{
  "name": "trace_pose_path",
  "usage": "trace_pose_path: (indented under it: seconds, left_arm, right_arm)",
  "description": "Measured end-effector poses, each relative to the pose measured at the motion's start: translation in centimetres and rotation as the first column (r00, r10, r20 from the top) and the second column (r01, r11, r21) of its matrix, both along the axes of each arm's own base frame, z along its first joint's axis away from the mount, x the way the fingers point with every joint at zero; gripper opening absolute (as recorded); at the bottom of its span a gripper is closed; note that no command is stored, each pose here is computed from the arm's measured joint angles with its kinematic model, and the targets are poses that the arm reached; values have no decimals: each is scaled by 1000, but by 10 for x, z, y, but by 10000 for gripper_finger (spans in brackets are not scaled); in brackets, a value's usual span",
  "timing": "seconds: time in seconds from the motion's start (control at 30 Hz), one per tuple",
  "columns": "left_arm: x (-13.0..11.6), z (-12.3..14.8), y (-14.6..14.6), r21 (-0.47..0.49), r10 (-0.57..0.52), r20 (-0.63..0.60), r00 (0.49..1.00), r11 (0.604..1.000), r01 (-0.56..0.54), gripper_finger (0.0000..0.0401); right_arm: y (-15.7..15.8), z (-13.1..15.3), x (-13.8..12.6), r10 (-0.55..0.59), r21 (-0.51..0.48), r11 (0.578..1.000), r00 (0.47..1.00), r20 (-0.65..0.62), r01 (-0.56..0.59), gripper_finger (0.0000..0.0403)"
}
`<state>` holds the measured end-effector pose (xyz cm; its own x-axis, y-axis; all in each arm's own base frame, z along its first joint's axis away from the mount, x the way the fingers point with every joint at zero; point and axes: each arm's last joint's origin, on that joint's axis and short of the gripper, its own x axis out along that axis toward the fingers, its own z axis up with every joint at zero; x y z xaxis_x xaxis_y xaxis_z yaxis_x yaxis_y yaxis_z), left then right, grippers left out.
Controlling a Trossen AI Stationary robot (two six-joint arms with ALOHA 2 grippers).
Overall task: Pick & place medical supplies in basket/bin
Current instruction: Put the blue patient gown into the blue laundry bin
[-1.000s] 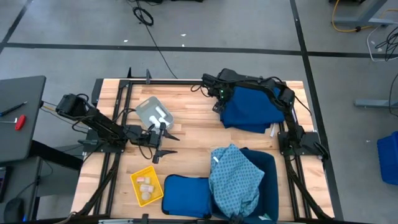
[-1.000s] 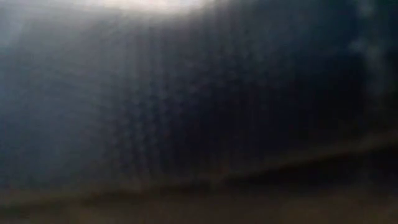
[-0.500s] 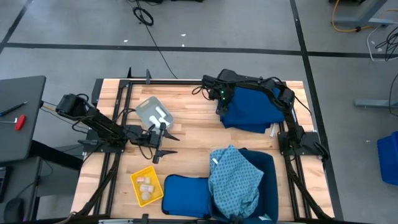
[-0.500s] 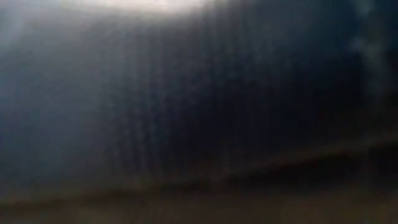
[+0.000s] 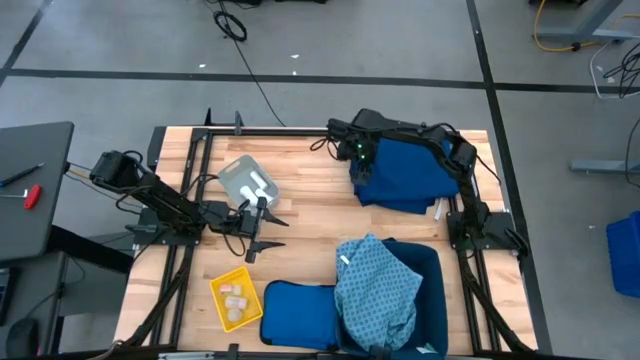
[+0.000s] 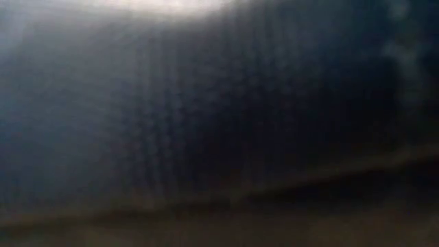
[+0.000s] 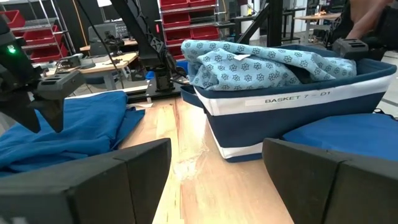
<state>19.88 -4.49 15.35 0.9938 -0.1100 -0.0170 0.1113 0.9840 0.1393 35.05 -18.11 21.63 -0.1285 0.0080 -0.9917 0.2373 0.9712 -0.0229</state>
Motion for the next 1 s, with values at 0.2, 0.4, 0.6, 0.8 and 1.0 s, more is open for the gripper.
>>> trace_pose_path:
  seconds: [0.2, 0.4, 0.6, 0.8, 1.0]
  left_arm:
    - [0, 0, 0, 0, 0, 0, 1000, 1000, 0, 256]
    - [0, 0, 0, 0, 0, 0, 1000, 1000, 0, 256]
    - [0, 0, 0, 0, -1, -1, 1000, 1000, 1, 256]
    - [0, -1, 0, -4, -1, -13, 1000, 1000, 1, 256]
    - [0, -3, 0, -5, 0, -27, 1000, 1000, 0, 256]
  right_arm:
    - [8, 3, -3, -13, 15, 1000, 999, -49, 13, 84]
    - [24, 21, 6, 44, -27, 999, 997, 69, -42, 15]
    - [36, 55, 30, 104, -20, 994, 869, 484, -108, 6]
    - [39, 86, 50, 137, -22, 981, 612, 779, -191, 3]
    - [38, 111, 71, 183, -110, 964, 303, 935, -241, 1]
